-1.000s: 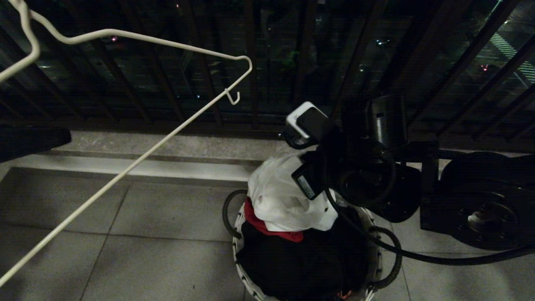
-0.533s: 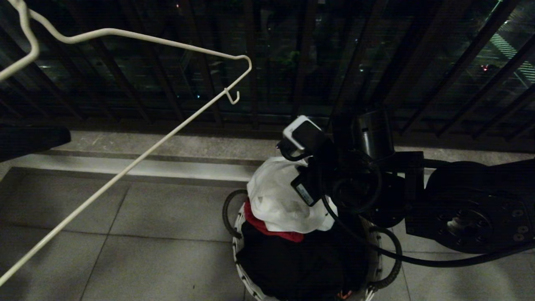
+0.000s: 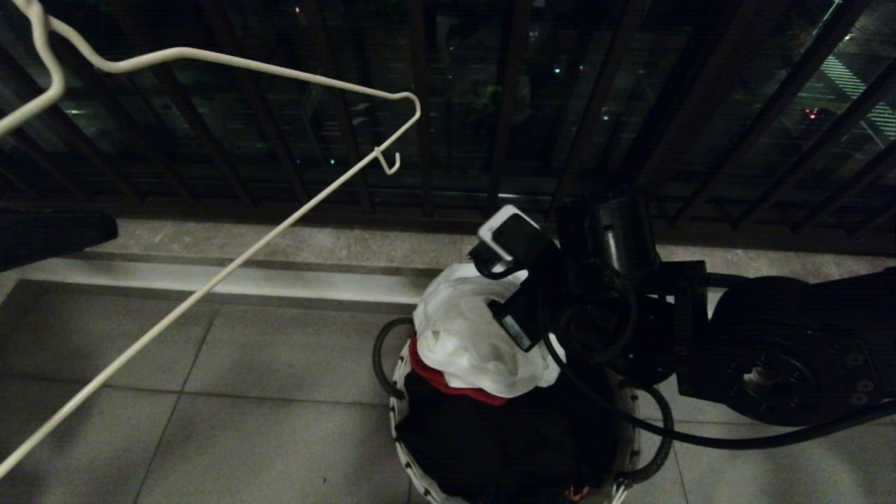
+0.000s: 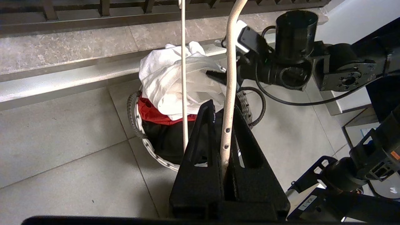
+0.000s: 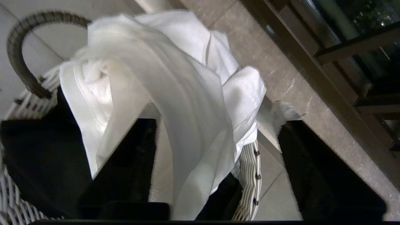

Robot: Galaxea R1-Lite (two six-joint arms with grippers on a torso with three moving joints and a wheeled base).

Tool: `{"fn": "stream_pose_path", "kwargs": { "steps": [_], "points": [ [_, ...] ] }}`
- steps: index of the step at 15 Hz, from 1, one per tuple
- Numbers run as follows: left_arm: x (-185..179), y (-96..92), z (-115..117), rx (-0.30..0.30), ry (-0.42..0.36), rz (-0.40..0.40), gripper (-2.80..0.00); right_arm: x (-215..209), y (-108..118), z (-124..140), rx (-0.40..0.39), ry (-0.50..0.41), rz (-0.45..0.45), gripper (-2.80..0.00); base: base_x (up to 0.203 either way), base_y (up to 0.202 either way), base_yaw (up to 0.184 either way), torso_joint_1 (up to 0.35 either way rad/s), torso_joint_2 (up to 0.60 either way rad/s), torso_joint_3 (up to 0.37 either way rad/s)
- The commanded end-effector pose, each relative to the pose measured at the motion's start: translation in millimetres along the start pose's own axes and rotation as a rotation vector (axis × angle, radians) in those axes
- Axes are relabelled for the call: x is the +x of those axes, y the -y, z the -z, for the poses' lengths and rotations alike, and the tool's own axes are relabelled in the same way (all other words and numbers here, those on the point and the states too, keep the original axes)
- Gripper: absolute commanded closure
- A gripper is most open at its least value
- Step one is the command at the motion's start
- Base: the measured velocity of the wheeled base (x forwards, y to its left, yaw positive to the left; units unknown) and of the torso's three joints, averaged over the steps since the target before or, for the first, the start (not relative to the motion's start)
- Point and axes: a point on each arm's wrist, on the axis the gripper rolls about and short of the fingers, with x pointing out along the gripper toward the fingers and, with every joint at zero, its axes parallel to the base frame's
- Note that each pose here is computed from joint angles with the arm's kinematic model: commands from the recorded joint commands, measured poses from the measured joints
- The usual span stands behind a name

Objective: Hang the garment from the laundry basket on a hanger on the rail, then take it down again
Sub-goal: Hang the clothes on the clothes rack

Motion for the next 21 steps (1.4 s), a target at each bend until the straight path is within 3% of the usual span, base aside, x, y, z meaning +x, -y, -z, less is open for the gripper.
{"fn": "stream_pose_path", "kwargs": {
  "steps": [1, 11, 12, 18, 21],
  "points": [
    [0, 0.0, 0, -0.001, -0.002, 0.001, 0.00, 1, -2, 4, -0.014, -0.015, -0.004, -2.80, 0.000, 0.000, 0.000, 0.000, 0.00, 0.000],
    [1, 0.1, 0, -0.001, -0.002, -0.001, 0.00, 19, 11, 13, -0.015, -0.056, 0.042, -2.80, 0.000, 0.000, 0.000, 0.000, 0.00, 0.000],
    [1, 0.1, 0, -0.001, -0.002, 0.000, 0.00, 21, 12, 13, -0.017, -0.058, 0.046, 0.00, 0.000, 0.000, 0.000, 0.000, 0.00, 0.000],
    [1, -0.1, 2, 0.000, -0.009, -0.002, 0.00, 19, 21, -2, 0.017, 0.001, 0.066, 0.00, 0.000, 0.000, 0.000, 0.000, 0.00, 0.000],
    [2, 0.1, 2, 0.001, -0.010, -0.001, 0.00, 11, 30, -16, 0.057, 0.083, 0.080, 0.00, 0.000, 0.000, 0.000, 0.000, 0.00, 0.000]
  ]
}}
